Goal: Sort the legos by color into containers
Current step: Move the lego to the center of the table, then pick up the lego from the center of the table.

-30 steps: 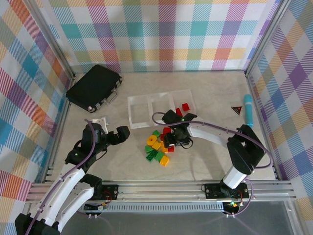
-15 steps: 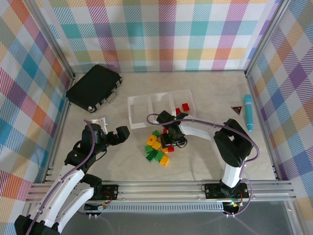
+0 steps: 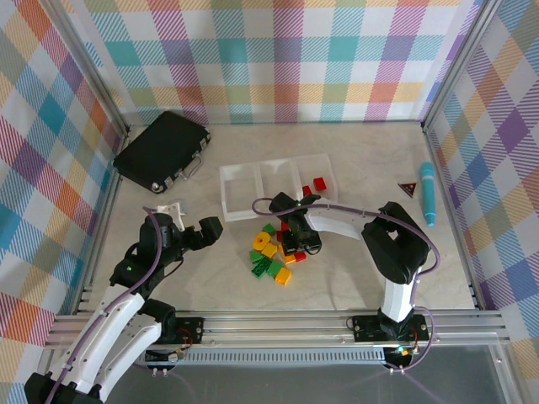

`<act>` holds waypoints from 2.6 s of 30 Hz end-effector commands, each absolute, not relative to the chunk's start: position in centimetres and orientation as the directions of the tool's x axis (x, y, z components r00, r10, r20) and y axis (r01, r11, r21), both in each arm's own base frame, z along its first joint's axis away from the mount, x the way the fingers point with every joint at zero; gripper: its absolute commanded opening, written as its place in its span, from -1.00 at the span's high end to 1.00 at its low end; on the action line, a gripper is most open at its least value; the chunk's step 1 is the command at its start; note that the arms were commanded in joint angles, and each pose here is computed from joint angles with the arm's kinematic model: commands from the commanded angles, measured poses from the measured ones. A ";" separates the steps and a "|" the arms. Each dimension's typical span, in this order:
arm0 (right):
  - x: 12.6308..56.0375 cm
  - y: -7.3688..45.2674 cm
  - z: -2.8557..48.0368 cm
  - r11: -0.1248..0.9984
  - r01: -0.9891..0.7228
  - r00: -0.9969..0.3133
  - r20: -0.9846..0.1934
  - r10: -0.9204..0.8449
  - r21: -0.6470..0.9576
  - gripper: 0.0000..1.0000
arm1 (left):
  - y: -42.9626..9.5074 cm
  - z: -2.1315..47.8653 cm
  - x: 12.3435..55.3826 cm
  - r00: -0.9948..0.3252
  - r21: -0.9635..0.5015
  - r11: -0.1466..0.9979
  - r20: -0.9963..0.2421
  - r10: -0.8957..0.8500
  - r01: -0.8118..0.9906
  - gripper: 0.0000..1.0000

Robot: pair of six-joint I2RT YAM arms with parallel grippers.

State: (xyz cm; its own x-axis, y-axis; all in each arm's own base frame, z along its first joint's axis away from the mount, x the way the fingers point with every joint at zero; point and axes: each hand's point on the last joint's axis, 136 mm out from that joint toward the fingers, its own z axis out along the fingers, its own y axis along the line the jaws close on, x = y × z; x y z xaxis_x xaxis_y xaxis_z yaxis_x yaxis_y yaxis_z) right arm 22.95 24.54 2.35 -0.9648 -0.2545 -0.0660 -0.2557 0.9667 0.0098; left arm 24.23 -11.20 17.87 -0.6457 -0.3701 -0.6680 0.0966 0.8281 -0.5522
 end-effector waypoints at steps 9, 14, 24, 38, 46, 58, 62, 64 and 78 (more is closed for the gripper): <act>22.7 24.5 4.1 0.960 -0.273 -0.959 -0.091 -0.268 0.055 -0.10 | -11.3 17.3 23.7 -0.661 -0.548 0.831 -0.658 -0.359 0.095 -0.99; 22.6 24.4 4.6 0.959 -0.275 -0.958 -0.099 -0.269 0.063 -0.17 | -11.3 17.4 23.7 -0.659 -0.548 0.831 -0.660 -0.360 0.095 -0.99; 22.8 23.9 2.8 0.962 -0.268 -0.962 -0.070 -0.265 0.052 -0.06 | -11.4 17.4 23.7 -0.661 -0.552 0.828 -0.658 -0.361 0.097 -0.99; 22.9 22.8 2.1 0.968 -0.246 -0.968 -0.059 -0.243 0.051 0.13 | -11.4 17.4 23.7 -0.659 -0.552 0.828 -0.659 -0.362 0.097 -0.99; 23.2 21.5 2.0 0.972 -0.233 -0.971 -0.059 -0.233 0.005 0.14 | -11.4 17.4 23.8 -0.659 -0.553 0.827 -0.659 -0.363 0.098 -0.99; 23.9 21.2 0.5 0.968 -0.246 -0.968 -0.042 -0.248 -0.053 0.24 | -11.5 17.5 23.9 -0.659 -0.557 0.825 -0.657 -0.365 0.098 -0.99; 24.4 20.9 3.0 0.966 -0.251 -0.962 -0.096 -0.256 -0.061 0.36 | -11.4 17.7 23.9 -0.656 -0.552 0.828 -0.661 -0.363 0.098 -0.99; 25.1 20.9 5.1 0.963 -0.262 -0.952 -0.147 -0.268 -0.062 0.39 | -11.5 17.8 24.0 -0.654 -0.553 0.827 -0.664 -0.363 0.104 -0.99; 38.1 18.8 16.0 0.963 -0.270 -0.875 -0.422 -0.239 0.015 0.49 | -13.7 18.0 25.6 -0.673 -0.585 0.798 -0.649 -0.354 0.144 -0.99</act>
State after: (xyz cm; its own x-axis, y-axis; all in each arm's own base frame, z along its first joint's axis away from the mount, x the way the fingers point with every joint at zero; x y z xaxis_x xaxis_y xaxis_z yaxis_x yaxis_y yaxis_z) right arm 36.10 19.37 16.03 -0.8843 -0.1798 -0.4310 -0.2169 0.9754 0.0381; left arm 25.20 -12.85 16.61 -0.6885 -0.3553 -0.6323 0.1026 0.8153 -0.5699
